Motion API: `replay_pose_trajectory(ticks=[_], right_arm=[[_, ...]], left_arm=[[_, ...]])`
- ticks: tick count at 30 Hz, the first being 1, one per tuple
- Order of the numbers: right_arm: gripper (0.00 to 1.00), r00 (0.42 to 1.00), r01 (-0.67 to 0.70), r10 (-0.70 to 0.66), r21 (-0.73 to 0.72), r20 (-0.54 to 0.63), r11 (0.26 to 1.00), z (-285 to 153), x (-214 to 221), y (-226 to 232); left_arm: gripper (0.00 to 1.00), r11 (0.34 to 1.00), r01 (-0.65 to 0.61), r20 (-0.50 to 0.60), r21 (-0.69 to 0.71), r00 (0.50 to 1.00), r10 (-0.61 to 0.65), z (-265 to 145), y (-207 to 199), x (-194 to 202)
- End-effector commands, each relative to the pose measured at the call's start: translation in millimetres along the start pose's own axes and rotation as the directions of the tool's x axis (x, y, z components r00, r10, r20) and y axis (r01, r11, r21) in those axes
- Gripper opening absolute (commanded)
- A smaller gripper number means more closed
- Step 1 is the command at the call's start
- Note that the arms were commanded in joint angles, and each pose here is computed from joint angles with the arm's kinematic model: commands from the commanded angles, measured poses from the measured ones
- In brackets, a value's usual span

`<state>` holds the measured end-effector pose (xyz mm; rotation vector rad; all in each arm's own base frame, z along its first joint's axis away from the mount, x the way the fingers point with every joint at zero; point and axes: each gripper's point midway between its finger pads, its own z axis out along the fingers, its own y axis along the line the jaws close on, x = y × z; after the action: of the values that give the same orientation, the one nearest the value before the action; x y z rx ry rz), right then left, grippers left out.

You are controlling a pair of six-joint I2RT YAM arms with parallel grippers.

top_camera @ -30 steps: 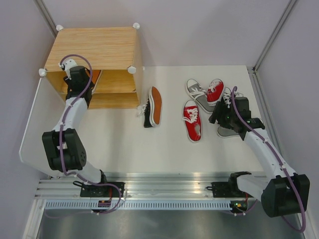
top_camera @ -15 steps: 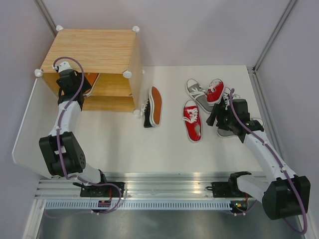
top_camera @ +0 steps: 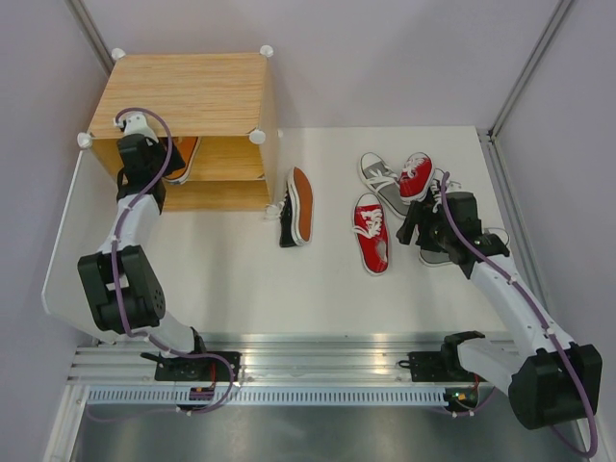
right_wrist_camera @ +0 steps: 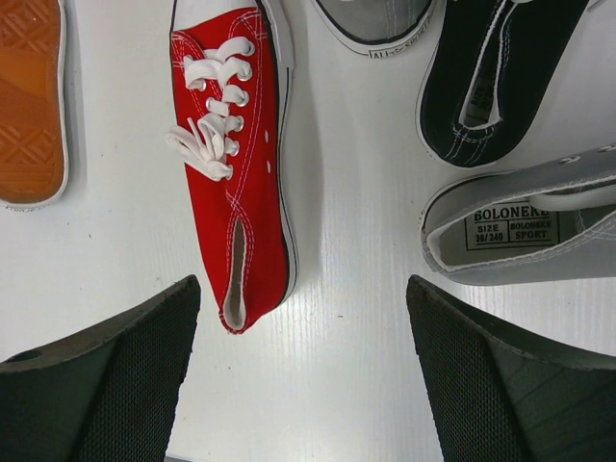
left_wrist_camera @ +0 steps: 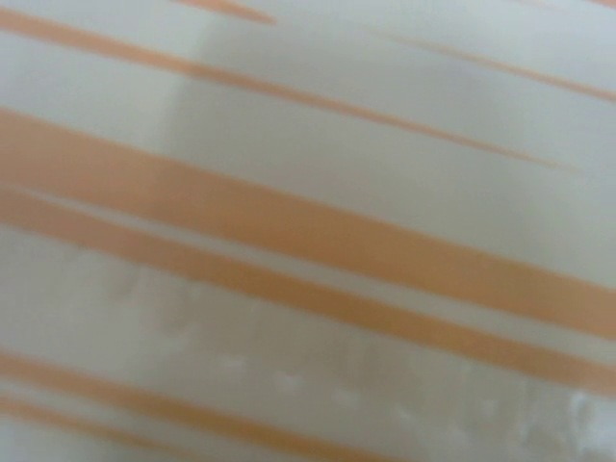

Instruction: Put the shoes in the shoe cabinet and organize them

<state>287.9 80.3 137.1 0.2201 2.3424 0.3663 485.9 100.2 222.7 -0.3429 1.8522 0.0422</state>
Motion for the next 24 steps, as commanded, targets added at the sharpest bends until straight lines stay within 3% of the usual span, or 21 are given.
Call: replay_pose_trajectory(ticks=[1, 5, 18, 21, 24], right_arm=[[0.91, 0.998, 0.021, -0.021, -0.001, 0.057, 1.000, -6.0, -11.5, 1.8], [0.91, 0.998, 0.026, -0.026, -0.003, 0.058, 1.000, -6.2, -10.6, 2.6], [0.91, 0.996, 0.043, -0.041, -0.017, 0.078, 0.999, -9.9, -11.7, 8.8], [0.91, 0.995, 0.047, -0.045, -0.022, 0.086, 0.999, -10.0, -12.1, 10.4], [0.91, 0.995, 0.046, -0.044, -0.024, 0.091, 0.999, -10.6, -13.1, 11.4]], left_arm=[[0.78, 0.992, -0.121, 0.123, 0.021, 0.985, 0.117, 0.2, -11.0, -50.3], [0.80, 0.967, -0.244, 0.044, -0.077, 0.968, 0.247, 4.0, 5.6, -25.1], [0.91, 0.925, -0.370, -0.060, -0.083, 0.929, 0.366, 8.1, 8.1, 10.9], [0.98, 0.919, -0.389, -0.046, -0.061, 0.921, 0.387, 4.6, 2.7, 12.7], [1.00, 0.929, -0.368, 0.025, -0.030, 0.929, 0.369, -3.4, -7.2, 1.2]])
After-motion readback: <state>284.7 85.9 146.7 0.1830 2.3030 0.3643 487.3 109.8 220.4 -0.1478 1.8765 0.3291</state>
